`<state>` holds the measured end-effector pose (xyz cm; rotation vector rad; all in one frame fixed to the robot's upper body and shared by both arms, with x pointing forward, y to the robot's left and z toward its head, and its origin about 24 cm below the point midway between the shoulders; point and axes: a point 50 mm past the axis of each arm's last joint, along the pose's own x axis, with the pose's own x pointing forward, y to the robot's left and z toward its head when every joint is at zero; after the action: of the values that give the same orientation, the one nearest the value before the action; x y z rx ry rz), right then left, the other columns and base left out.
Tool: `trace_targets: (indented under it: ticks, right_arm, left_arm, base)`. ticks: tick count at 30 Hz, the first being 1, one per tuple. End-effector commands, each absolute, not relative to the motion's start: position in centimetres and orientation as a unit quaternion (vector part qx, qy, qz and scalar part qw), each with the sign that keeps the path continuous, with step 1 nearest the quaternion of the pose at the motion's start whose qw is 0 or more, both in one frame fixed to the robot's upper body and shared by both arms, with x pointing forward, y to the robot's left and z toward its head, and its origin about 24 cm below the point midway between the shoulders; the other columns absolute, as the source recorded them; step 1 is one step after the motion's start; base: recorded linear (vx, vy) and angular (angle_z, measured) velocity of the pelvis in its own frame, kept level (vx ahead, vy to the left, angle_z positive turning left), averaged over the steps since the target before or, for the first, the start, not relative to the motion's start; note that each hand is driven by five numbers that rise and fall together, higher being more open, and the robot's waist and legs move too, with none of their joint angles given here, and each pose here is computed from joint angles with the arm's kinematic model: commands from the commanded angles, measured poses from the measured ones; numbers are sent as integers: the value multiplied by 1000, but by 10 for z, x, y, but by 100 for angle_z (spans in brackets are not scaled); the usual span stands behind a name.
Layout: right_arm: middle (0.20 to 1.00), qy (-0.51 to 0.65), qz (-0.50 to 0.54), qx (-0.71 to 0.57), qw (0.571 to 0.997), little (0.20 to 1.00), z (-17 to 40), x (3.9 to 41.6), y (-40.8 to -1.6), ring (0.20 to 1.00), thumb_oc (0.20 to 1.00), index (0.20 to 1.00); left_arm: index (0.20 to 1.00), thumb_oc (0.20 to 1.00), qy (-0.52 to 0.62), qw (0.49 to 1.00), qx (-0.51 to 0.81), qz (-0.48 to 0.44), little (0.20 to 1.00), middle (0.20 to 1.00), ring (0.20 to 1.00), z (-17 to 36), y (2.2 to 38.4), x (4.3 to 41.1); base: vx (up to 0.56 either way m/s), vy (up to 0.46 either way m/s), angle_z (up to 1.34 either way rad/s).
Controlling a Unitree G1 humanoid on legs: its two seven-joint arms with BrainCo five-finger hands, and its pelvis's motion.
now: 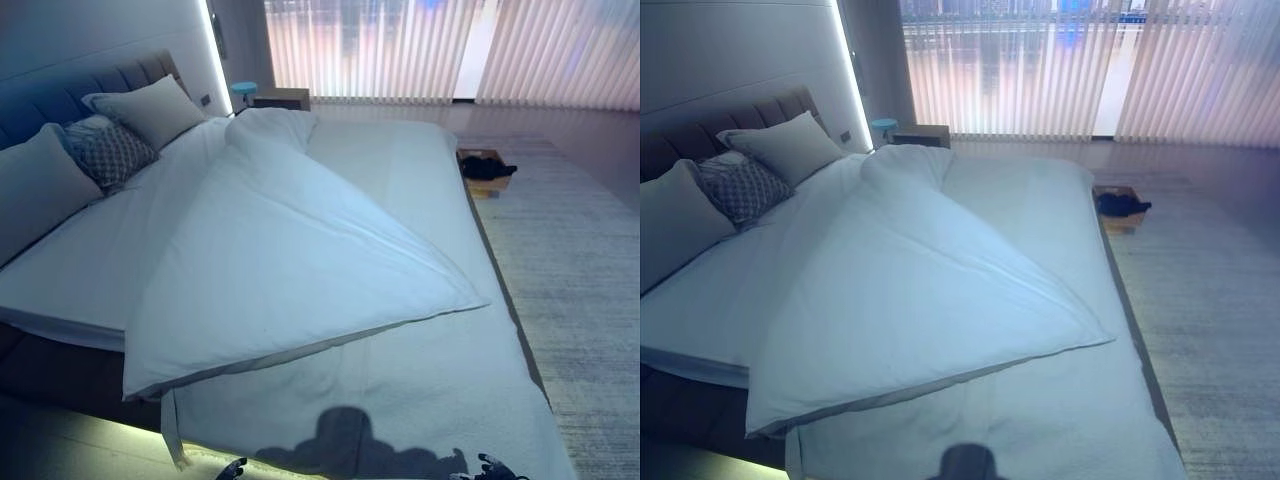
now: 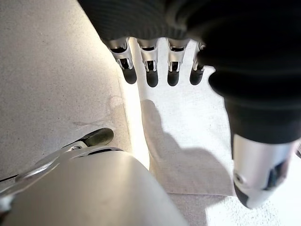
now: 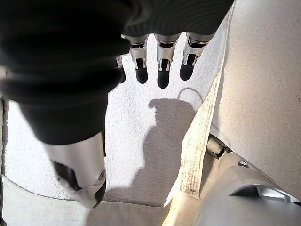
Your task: Make the bed
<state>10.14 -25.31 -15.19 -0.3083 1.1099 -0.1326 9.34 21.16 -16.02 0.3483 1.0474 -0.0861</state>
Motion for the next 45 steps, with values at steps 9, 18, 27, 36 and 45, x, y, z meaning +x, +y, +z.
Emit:
trace_targets:
  ticks: [9, 18, 27, 36, 45]
  right_arm:
    - [1000, 455, -72, -115, 880, 1000, -140, 149, -237, 1000, 1000, 1000]
    - [1000, 74, -42, -34, 996, 1000, -7, 262, -215, 1000, 1000, 1000]
    - [1000, -134, -12, 52, 990, 1000, 92, 306, -180, 1000, 1000, 1000]
    - [1000, -225, -3, 163, 960, 1000, 145, 320, -154, 1000, 1000, 1000]
    - [1000, -209, -4, 375, 903, 1000, 165, 340, -135, 1000, 1000, 1000]
  left_arm:
    - [1000, 1000, 460, 877, 133, 41, 1000, 1000, 1000, -150, 224, 125]
    - [1000, 1000, 35, 997, -54, 32, 1000, 1000, 1000, -3, 208, 246]
    - [1000, 1000, -105, 958, -264, -38, 1000, 1000, 1000, 76, 148, 293]
    - [1000, 1000, -147, 925, -343, -72, 1000, 1000, 1000, 120, 112, 314]
    - [1000, 1000, -159, 904, -388, -82, 1000, 1000, 1000, 152, 89, 325]
  base:
    - [-10, 0, 0]
    - [-140, -31, 7]
    - [-129, 25, 3]
    - [-75, 4, 8]
    - [-32, -25, 4]
